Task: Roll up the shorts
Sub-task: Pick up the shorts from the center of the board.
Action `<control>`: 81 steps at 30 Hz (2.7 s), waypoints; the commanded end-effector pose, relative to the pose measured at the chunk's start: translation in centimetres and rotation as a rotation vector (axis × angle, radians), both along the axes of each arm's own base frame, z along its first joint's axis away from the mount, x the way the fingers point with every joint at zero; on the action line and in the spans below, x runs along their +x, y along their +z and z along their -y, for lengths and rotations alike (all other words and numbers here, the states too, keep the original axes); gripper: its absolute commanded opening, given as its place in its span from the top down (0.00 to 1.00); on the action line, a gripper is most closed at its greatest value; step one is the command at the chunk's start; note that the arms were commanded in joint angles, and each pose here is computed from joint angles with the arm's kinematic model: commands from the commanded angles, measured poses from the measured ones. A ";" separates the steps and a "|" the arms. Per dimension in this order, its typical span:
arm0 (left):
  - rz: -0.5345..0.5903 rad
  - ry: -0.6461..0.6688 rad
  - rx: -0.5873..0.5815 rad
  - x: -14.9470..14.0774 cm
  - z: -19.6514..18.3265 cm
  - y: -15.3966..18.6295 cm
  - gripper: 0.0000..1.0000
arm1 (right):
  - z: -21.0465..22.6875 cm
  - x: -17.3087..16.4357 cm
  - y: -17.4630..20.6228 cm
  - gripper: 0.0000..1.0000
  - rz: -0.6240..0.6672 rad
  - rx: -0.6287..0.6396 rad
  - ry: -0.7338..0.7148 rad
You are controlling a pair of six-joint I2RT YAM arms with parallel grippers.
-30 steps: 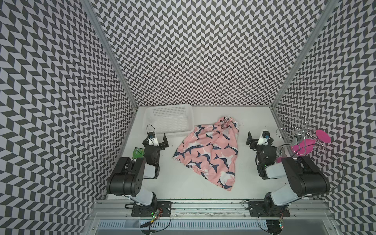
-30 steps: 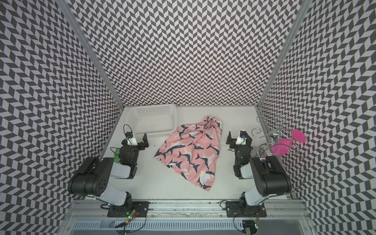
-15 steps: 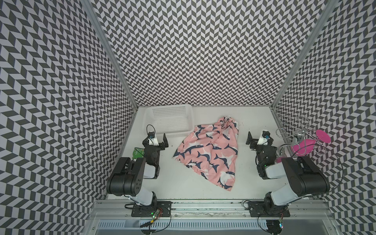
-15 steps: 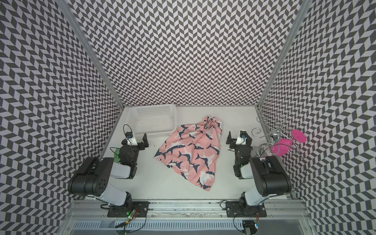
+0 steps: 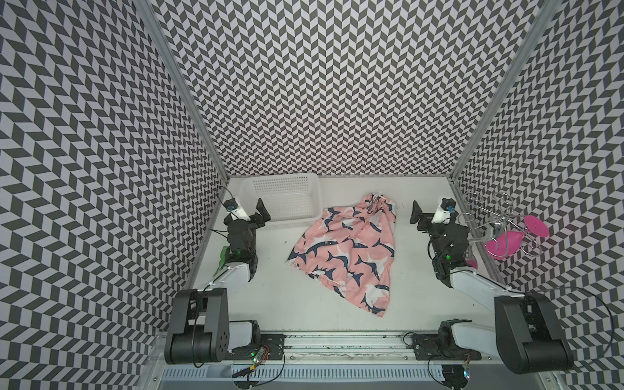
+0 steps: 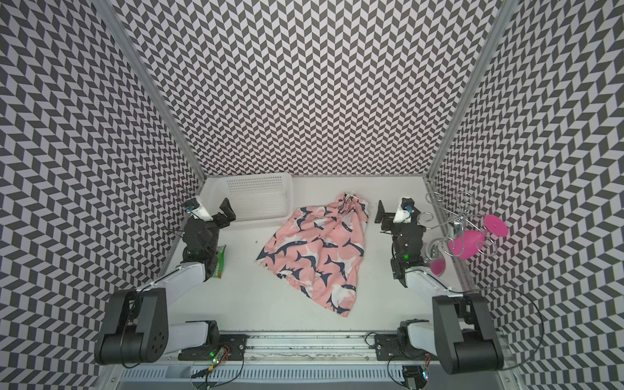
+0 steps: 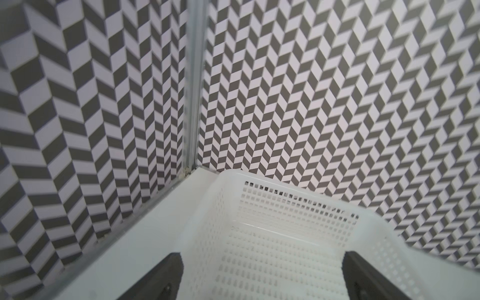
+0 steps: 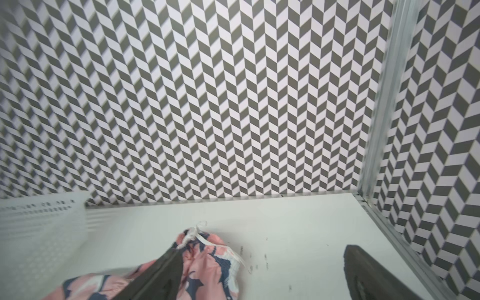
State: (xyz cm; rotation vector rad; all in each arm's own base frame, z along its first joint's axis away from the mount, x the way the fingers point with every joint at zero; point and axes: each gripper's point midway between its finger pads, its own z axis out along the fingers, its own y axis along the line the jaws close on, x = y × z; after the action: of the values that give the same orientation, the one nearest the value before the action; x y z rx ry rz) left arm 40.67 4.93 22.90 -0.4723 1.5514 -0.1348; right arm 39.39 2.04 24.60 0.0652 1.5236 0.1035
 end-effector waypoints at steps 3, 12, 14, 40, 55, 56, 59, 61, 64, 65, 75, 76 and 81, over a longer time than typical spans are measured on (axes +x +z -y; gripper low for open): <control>-0.050 -0.163 -0.396 0.3 1.5 -0.3 0.00 | 0.4 -0.4 0.6 0.00 -0.112 0.377 -0.019; -0.231 -0.444 -0.304 -3.7 13.4 -0.2 0.26 | -6.3 0.8 -1.2 0.24 -0.402 0.412 0.362; -0.282 -0.520 -0.284 -5.7 16.7 -1.8 0.27 | -7.5 1.1 -2.8 0.28 -0.491 0.399 0.388; -0.683 -0.367 -0.189 -11.6 19.1 -16.8 0.17 | -18.8 7.3 -13.4 0.28 -0.868 0.414 0.432; -0.714 -0.403 -0.251 -10.9 19.7 -19.3 0.44 | -21.3 8.2 -15.2 0.36 -0.926 0.443 0.456; -0.717 -0.402 -0.250 -10.8 19.7 -19.4 0.50 | -21.3 8.2 -15.3 0.43 -0.926 0.446 0.460; -0.728 -0.398 -0.237 -10.6 19.7 -19.8 0.64 | -21.6 8.3 -15.3 0.62 -0.927 0.455 0.473; -0.743 -0.399 -0.227 -10.5 19.7 -20.1 0.79 | -21.7 8.5 -15.0 0.75 -0.922 0.462 0.478; -0.731 -0.421 -0.217 -10.3 20.1 -19.2 1.00 | -21.5 8.7 -13.6 0.88 -0.894 0.462 0.493; -0.720 -0.429 -0.215 -10.2 20.2 -18.6 1.00 | -21.3 8.8 -12.9 0.92 -0.880 0.463 0.496; -0.428 -0.511 -0.105 -8.1 20.2 -4.2 1.00 | -16.6 8.3 0.0 0.99 -0.639 0.490 0.548; -0.410 -0.516 -0.096 -7.9 20.2 -2.8 1.00 | -15.8 8.1 1.4 0.99 -0.611 0.497 0.550; -0.306 -0.538 -0.073 -7.5 20.3 3.1 1.00 | -11.5 6.4 6.8 0.99 -0.491 0.570 0.540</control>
State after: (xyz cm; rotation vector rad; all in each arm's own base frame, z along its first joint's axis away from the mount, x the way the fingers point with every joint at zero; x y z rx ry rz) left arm 33.52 -15.80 24.51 -0.1821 1.9529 -0.6046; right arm 46.75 14.96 27.47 0.1503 2.0333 0.9717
